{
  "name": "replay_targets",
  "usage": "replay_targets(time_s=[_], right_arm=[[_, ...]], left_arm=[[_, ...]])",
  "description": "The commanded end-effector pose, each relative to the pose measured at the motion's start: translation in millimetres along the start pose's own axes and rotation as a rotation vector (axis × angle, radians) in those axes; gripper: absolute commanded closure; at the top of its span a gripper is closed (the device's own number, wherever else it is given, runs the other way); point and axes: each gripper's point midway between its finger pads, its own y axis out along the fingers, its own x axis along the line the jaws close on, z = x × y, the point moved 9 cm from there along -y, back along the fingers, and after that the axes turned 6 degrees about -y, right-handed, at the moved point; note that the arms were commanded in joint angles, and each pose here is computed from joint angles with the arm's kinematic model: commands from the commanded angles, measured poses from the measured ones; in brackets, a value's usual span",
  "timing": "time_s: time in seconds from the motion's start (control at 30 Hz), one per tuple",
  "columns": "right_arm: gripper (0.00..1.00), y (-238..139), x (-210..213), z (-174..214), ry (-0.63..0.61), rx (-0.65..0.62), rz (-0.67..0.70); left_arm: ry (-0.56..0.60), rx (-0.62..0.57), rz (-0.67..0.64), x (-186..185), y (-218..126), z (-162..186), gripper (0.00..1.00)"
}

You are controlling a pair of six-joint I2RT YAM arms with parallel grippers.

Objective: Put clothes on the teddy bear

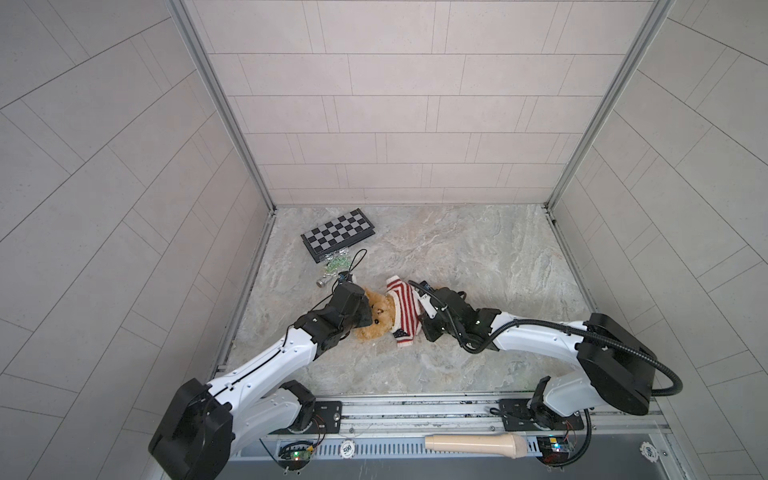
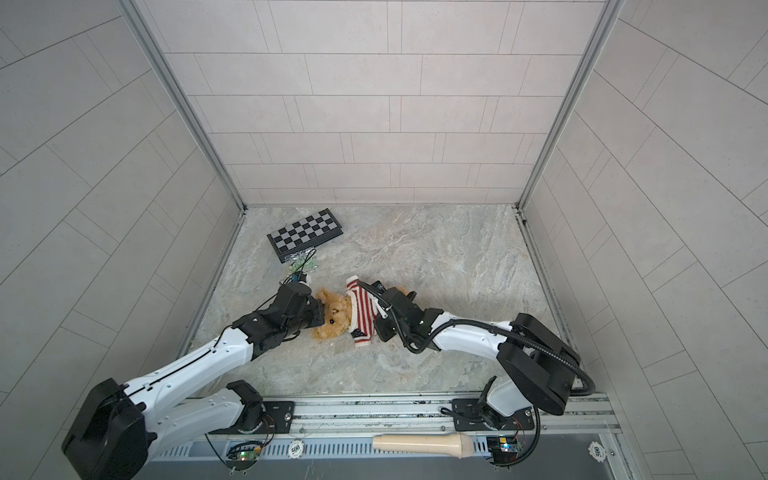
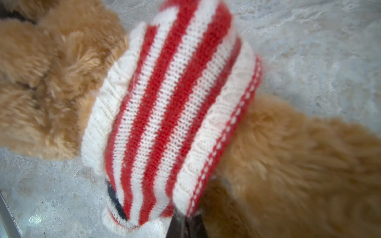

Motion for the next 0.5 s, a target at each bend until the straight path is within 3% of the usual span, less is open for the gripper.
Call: replay_targets(time_s=[0.0, 0.27, 0.37, 0.47], right_arm=[[1.0, -14, -14, 21, 0.038, 0.051, 0.079], [1.0, -39, -18, 39, 0.03, -0.004, 0.058], [1.0, -41, -14, 35, -0.004, -0.013, 0.012], [0.91, -35, -8, 31, -0.035, 0.006, -0.047]], left_arm=[[0.029, 0.0, -0.02, 4, -3, -1, 1.0], [0.053, 0.007, -0.002, 5, 1, 3, 1.0], [0.064, 0.0, 0.061, -3, 1, 0, 1.0], [0.073, 0.013, 0.184, -17, 1, -3, 1.0]])
